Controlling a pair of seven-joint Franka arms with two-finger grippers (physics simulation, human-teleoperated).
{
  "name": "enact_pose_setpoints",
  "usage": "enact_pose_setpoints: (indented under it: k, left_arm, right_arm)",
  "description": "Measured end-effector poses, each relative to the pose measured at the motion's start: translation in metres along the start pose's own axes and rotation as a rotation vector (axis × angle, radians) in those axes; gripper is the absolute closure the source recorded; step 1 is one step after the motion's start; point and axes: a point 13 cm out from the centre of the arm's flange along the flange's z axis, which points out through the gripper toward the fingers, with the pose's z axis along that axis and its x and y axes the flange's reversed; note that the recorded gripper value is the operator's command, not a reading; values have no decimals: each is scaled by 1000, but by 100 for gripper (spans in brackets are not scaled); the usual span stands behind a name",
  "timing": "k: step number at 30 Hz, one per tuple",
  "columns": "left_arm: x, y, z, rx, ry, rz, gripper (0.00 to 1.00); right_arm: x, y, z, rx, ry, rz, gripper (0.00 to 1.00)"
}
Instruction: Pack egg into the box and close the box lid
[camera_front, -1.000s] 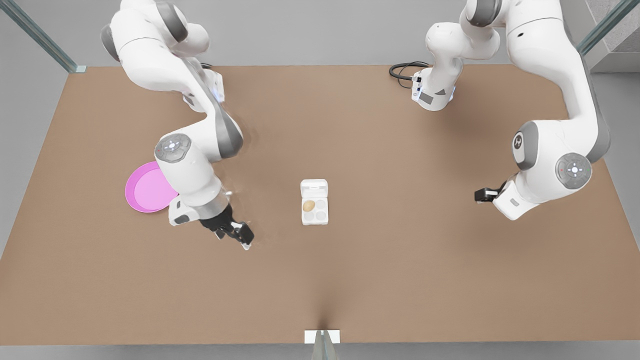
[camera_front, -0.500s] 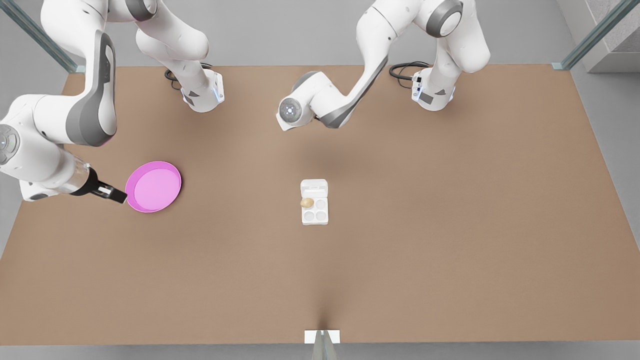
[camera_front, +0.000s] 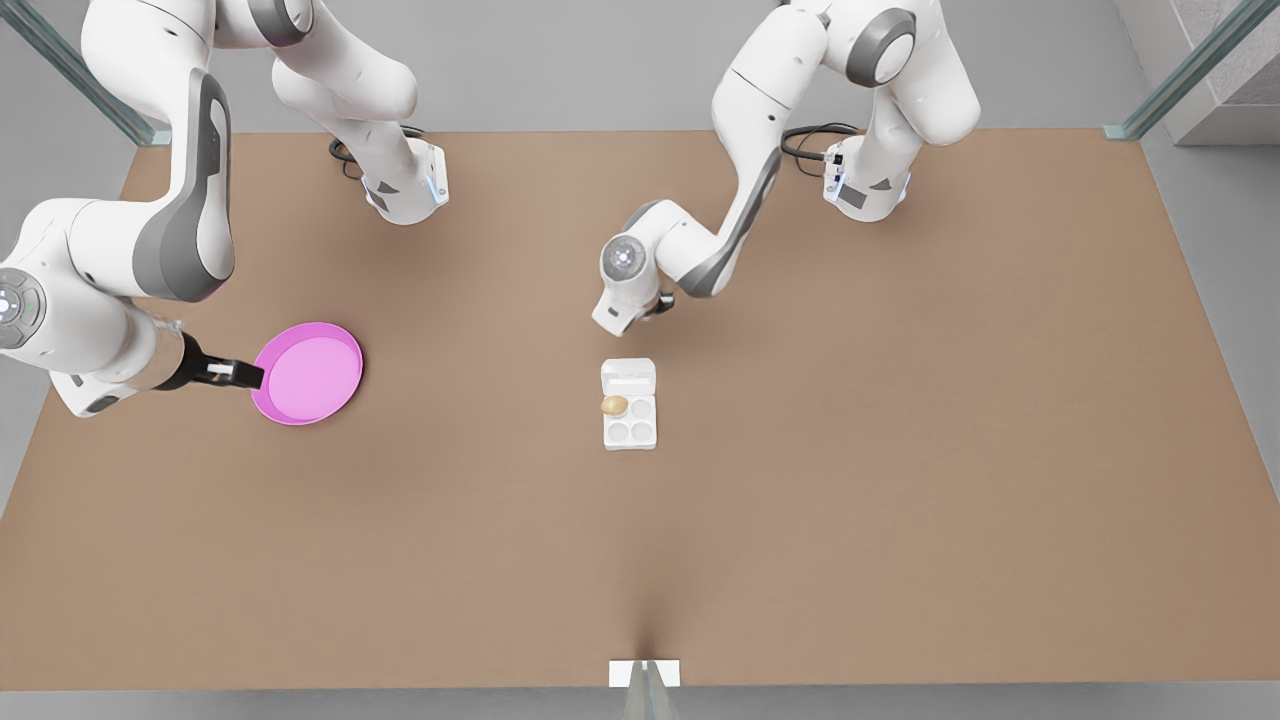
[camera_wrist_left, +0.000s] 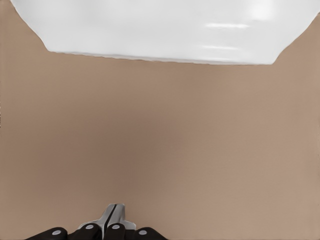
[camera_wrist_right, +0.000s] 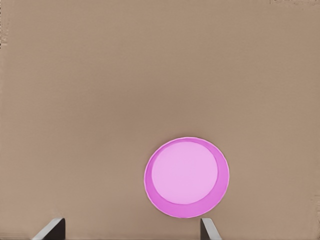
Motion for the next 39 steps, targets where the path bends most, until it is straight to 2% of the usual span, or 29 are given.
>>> enact_pose_setpoints:
  k: [10, 24, 30, 31, 32, 33, 34, 35, 36, 37, 39]
  left_arm:
    - [-82, -3, -46, 112, -118, -175, 79]
    - [-146, -11, -60, 180, -172, -310, 79]
    - [-153, -6, -57, 177, -176, -333, 79]
    - [-177, 0, -86, 212, -184, -364, 79]
    - [-239, 29, -156, 282, -203, -444, 79]
    - [-312, 108, -217, 321, -208, -559, 79]
    - [-371, 220, -252, 313, -203, -677, 66]
    - [-407, 338, -271, 285, -193, -781, 0]
    - [-415, 417, -274, 239, -170, -822, 0]
    - [-406, 455, -281, 198, -148, -804, 0]
    - [-350, 463, -347, 206, -127, -655, 0]
  right_arm:
    - [1, 0, 1, 2, 5, -80, 0]
    - [1, 0, 1, 3, 6, -139, 0]
    - [0, 0, 2, 3, 7, -154, 0]
    - [0, 0, 3, 3, 8, -156, 0]
    - [0, 1, 3, 3, 8, -158, 0]
    - [0, 1, 3, 2, 8, -161, 0]
    - [0, 3, 3, 2, 8, -165, 0]
    - [0, 3, 3, 2, 8, -167, 0]
    - [0, 4, 2, 2, 8, -169, 0]
    - [0, 5, 1, 2, 5, -174, 0]
    - [0, 9, -1, 3, 2, -182, 0]
